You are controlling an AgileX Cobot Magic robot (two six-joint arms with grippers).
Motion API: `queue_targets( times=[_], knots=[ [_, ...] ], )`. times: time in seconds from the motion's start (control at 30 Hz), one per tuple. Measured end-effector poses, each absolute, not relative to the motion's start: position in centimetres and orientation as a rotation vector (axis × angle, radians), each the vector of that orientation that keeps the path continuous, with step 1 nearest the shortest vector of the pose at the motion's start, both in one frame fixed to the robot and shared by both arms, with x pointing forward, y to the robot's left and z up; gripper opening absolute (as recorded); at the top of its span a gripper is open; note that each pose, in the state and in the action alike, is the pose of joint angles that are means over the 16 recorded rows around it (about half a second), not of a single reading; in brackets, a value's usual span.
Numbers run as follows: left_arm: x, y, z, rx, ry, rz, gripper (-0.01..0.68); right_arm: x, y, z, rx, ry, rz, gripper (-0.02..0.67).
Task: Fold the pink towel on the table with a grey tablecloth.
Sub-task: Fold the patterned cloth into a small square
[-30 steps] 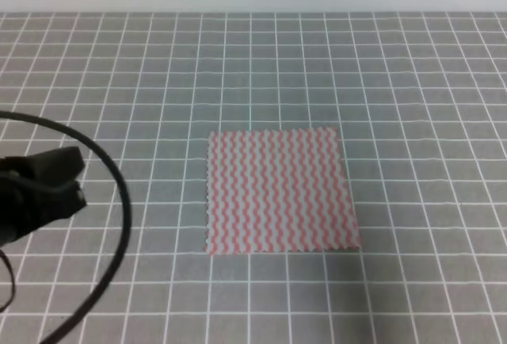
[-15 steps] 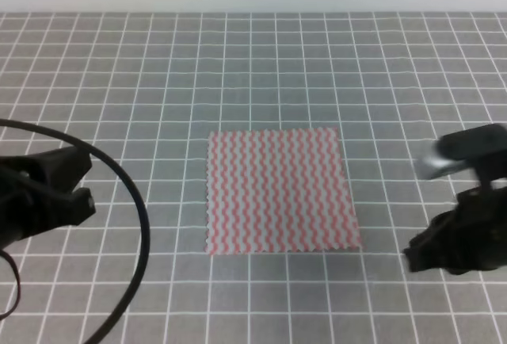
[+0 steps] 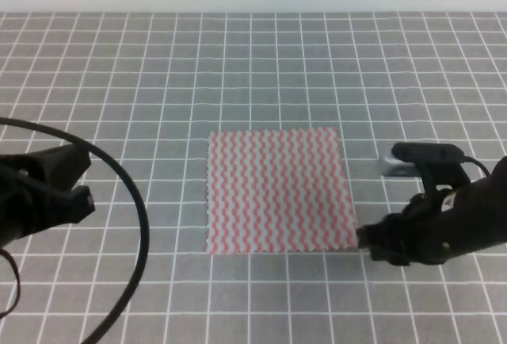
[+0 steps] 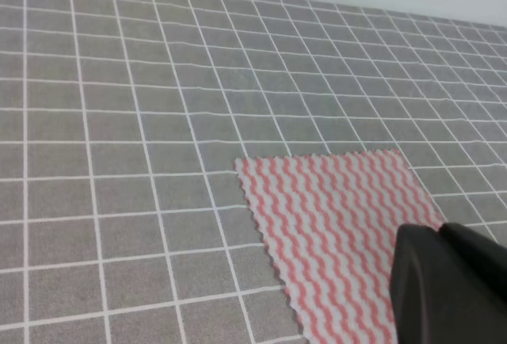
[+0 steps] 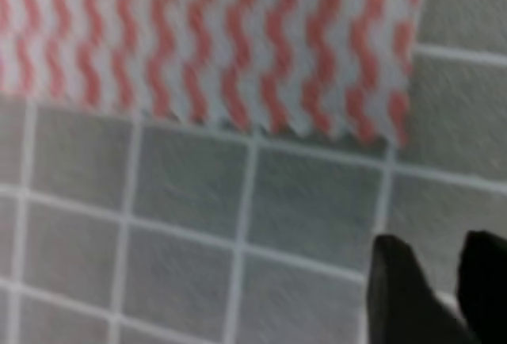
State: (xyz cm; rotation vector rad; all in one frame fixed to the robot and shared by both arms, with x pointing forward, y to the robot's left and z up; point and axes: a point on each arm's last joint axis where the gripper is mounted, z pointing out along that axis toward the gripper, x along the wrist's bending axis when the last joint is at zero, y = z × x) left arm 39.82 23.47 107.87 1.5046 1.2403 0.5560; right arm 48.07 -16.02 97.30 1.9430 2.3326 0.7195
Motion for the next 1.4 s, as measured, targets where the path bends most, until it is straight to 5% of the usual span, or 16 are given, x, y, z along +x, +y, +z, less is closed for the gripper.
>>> queue_targets(
  times=[0.37, 1.4],
  knots=[
    [39.8, 23.5, 107.8, 1.504, 1.243, 0.552, -0.002, 49.8, -15.2, 95.2, 2.158, 2.149, 0.837, 0.330],
    [39.8, 23.4, 107.7, 1.521, 1.246, 0.536, -0.002, 52.0, -13.9, 94.9, 2.173, 2.146, 0.861, 0.320]
  ],
)
